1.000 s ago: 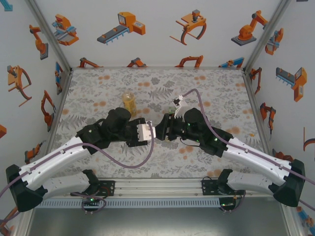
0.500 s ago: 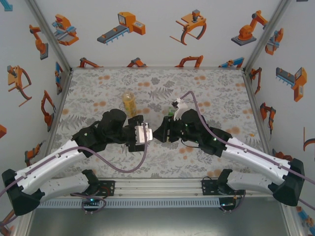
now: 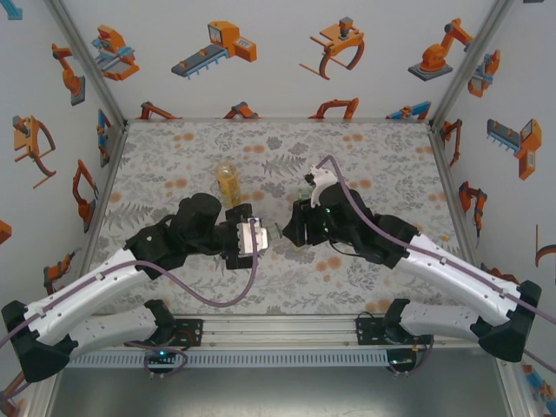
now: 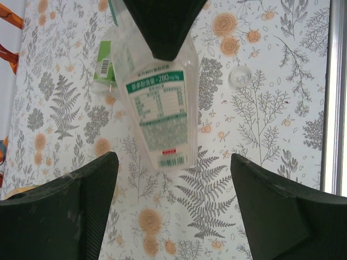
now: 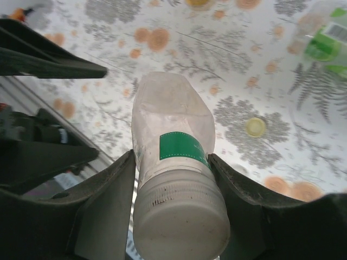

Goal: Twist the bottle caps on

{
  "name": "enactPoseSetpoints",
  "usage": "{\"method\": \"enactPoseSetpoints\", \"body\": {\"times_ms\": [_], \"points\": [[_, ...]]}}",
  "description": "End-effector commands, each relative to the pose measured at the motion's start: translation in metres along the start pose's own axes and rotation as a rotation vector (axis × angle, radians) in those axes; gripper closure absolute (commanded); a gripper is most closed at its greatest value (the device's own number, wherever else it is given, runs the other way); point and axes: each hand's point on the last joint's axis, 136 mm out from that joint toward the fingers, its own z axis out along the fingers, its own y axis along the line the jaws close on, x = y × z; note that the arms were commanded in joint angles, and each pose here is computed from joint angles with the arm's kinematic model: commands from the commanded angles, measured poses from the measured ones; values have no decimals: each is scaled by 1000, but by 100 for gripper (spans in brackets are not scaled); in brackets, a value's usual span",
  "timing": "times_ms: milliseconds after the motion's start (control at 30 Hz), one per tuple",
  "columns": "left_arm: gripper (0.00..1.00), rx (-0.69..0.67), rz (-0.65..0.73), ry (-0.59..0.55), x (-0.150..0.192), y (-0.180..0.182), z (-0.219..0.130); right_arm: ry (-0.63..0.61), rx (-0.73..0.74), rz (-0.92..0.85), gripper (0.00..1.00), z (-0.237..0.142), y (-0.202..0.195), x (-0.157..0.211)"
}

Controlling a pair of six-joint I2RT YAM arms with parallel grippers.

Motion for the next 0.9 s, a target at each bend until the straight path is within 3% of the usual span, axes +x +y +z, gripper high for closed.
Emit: {"method": "enactPoseSetpoints", "body": {"times_ms": [0,333,600,867], "points": [[22,11,0,-25,-5,-3,-1,94,139,-105,88,-6,-29,8],[22,-54,-76,4,-1,15,1,226,350,-106,88,-17,-110,-7],[22,-154,-166,3,3,41,-4,247,491,-126,88,-15,-163,-50],[24,-275,-247,38,15,70,-13,234,498,-120,89,8,-188,-104]]}}
